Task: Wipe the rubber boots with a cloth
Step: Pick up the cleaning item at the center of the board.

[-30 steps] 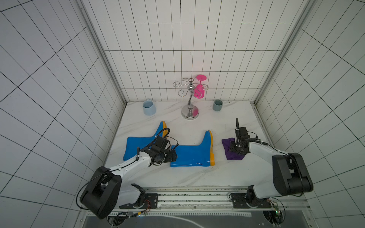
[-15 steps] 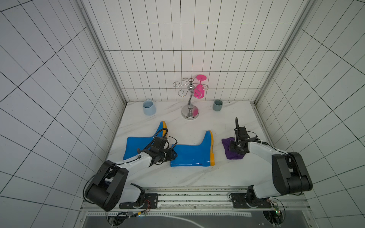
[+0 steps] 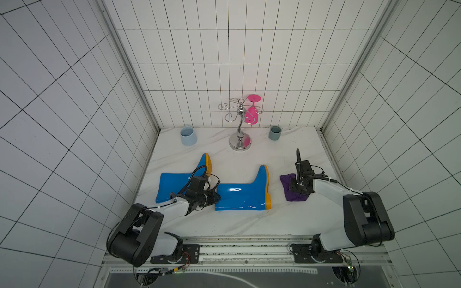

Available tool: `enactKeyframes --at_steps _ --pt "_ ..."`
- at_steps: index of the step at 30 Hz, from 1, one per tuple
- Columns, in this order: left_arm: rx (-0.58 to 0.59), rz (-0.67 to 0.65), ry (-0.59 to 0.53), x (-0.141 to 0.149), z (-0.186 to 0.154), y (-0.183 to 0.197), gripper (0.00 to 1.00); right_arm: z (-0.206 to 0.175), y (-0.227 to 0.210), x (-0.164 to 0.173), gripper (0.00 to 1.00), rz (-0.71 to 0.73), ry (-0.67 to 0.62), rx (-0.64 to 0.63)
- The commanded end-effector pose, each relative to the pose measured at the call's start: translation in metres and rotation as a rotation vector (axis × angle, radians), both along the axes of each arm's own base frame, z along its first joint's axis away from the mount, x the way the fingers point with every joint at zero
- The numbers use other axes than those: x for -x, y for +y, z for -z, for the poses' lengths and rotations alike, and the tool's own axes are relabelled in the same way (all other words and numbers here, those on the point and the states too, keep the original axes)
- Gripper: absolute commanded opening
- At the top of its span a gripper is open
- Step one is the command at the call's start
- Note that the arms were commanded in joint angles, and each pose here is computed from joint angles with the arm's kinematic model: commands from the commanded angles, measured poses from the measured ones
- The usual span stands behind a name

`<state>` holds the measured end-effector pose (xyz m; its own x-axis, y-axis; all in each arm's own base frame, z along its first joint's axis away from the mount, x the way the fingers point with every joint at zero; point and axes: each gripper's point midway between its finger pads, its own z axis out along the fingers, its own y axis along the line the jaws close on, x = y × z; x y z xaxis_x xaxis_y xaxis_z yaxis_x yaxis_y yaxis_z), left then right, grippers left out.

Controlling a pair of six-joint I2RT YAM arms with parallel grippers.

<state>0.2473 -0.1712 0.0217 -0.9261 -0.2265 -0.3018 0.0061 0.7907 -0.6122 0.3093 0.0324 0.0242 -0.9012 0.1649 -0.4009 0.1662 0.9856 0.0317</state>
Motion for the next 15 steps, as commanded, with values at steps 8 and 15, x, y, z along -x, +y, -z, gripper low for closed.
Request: enactKeyframes --at_steps 8,15 --pt "-0.011 -0.005 0.094 0.023 0.022 0.009 0.0 -0.001 0.019 -0.008 0.42 -0.046 0.013 0.006" --pt "0.002 0.001 0.095 0.024 0.024 0.007 0.0 0.015 0.027 0.004 0.0 -0.086 0.077 0.03"
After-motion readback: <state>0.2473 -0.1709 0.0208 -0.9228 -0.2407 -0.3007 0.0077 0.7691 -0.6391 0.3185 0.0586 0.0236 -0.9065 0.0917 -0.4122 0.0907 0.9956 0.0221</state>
